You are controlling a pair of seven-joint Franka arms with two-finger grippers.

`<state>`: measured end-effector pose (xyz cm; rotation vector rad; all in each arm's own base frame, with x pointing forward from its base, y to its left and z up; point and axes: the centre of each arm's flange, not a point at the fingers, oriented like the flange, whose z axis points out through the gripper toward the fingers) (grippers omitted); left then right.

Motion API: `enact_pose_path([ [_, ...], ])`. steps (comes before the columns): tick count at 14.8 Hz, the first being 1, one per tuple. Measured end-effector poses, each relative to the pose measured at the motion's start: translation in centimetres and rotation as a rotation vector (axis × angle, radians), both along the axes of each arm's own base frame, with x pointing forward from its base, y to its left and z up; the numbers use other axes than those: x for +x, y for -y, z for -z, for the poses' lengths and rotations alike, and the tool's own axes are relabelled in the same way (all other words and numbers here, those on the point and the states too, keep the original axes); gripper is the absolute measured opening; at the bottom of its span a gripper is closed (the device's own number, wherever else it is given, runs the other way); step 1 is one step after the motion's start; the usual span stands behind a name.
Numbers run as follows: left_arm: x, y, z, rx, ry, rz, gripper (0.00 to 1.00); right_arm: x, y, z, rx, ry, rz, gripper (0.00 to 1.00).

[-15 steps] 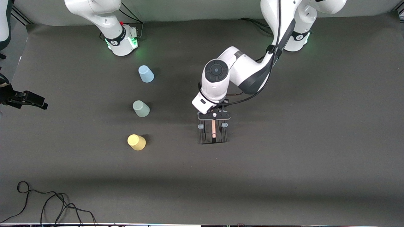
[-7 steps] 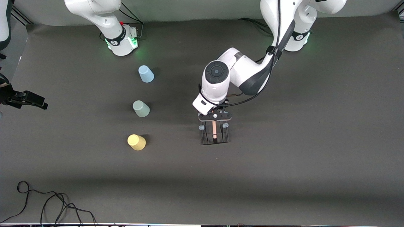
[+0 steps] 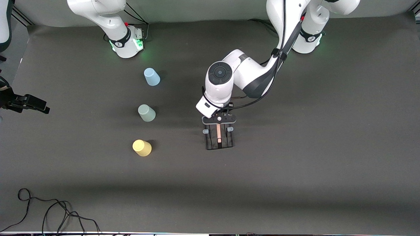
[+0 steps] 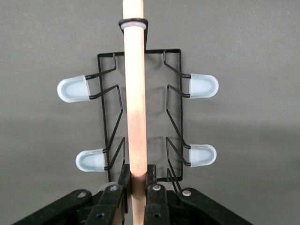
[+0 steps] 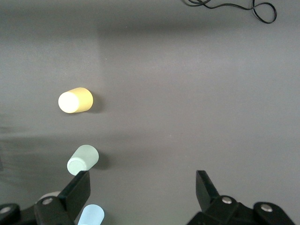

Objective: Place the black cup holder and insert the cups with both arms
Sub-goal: 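Release the holder and withdraw the left gripper while the right gripper reaches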

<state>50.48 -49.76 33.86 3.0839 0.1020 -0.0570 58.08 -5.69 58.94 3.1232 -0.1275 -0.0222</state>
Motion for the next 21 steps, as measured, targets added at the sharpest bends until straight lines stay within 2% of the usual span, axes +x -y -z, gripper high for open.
enact_pose_path([
  [1, 0.0, 0.0, 0.0, 0.000, 0.000, -0.002, 0.16, 0.0, 0.0, 0.0, 0.000, 0.000, 0.000, 1.00],
  [2, 0.1, 0.0, 0.0, 0.000, 0.000, -0.003, 0.21, 0.0, 0.0, 0.0, 0.000, 0.000, 0.000, 1.00],
  [7, 1.0, -0.8, -0.9, -0.005, 0.015, -0.021, 0.71, 0.0, 0.0, 0.0, 0.000, 0.000, 0.000, 1.00],
  [9, 1.9, -1.9, -3.1, -0.010, 0.024, -0.039, 0.93, 0.0, 0.0, 0.0, 0.000, 0.000, 0.000, 1.00],
  [10, 2.7, -3.2, -4.8, -0.010, 0.026, -0.052, 1.00, 0.0, 0.0, 0.0, 0.000, 0.000, -0.001, 1.00],
  [13, 5.6, -10.1, -9.9, 0.011, 0.004, -0.039, 1.00, 0.1, -0.5, 0.0, 0.003, 0.000, -0.009, 1.00],
  [17, 10.7, -24.3, -14.7, 0.026, -0.006, -0.019, 1.00, 0.3, -1.8, 0.1, 0.040, 0.007, -0.021, 1.00],
  [19, 12.0, -31.2, -16.4, 0.034, 0.011, -0.032, 1.00, 1.0, -3.3, 0.6, 0.041, 0.020, -0.045, 1.00],
  [21, 12.1, -37.2, -17.6, 0.051, 0.025, -0.035, 1.00, 2.0, -5.4, 1.9, 0.039, 0.024, -0.044, 1.00],
])
